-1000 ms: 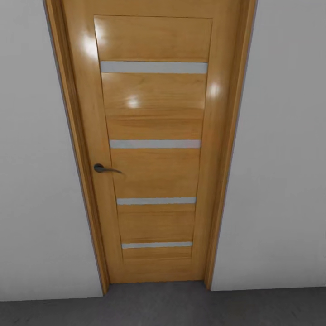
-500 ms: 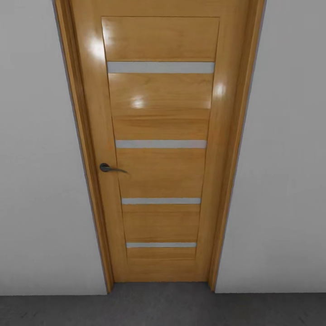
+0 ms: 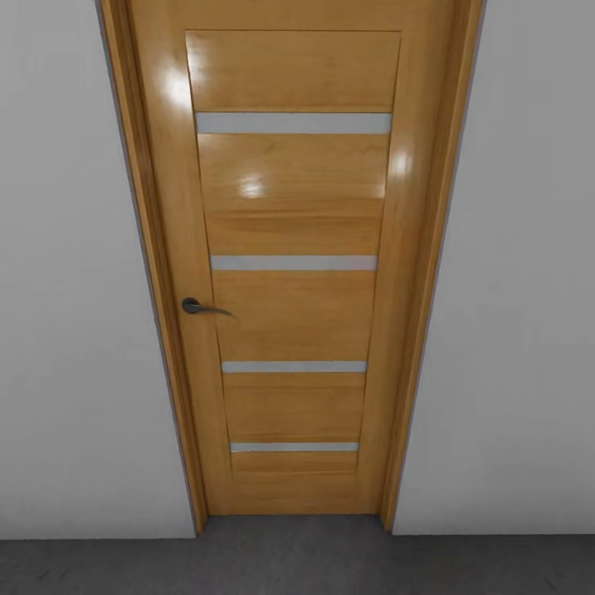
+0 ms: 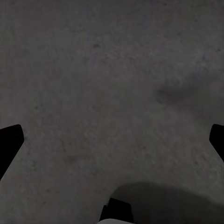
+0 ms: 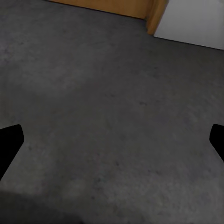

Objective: Move the two storage containers from the living room to the garage. In the garage, place one container on the floor and stack the other container on top of it (either order is fine).

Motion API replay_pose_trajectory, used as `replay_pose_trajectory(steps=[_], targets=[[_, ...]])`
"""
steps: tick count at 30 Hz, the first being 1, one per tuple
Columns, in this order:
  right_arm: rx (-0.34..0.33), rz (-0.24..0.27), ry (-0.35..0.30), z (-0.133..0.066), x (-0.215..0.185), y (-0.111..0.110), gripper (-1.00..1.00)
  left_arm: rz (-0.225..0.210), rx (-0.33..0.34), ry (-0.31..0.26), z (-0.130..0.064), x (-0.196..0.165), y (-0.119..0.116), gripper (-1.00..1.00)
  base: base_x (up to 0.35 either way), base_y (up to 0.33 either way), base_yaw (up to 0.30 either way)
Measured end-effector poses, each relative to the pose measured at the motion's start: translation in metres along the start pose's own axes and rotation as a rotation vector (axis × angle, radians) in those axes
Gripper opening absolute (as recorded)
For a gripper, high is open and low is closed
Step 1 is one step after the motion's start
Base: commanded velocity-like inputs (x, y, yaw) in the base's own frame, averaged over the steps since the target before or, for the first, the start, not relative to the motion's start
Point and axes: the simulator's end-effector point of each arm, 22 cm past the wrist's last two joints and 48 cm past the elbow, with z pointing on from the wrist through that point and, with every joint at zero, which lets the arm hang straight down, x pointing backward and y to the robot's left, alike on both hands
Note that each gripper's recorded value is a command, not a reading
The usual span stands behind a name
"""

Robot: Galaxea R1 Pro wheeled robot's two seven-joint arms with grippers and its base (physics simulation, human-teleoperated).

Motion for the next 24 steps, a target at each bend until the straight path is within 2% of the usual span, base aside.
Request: replay_pose_trajectory(steps=[24], targets=[[-0.002, 0.001, 0.012, -0.0006, 0.0046, 0.0008, 1.0, 0.001, -0.002, 0.011, 0.0, 0.0044, 0.0003, 1.0, 0.0, 0.0, 0.0]])
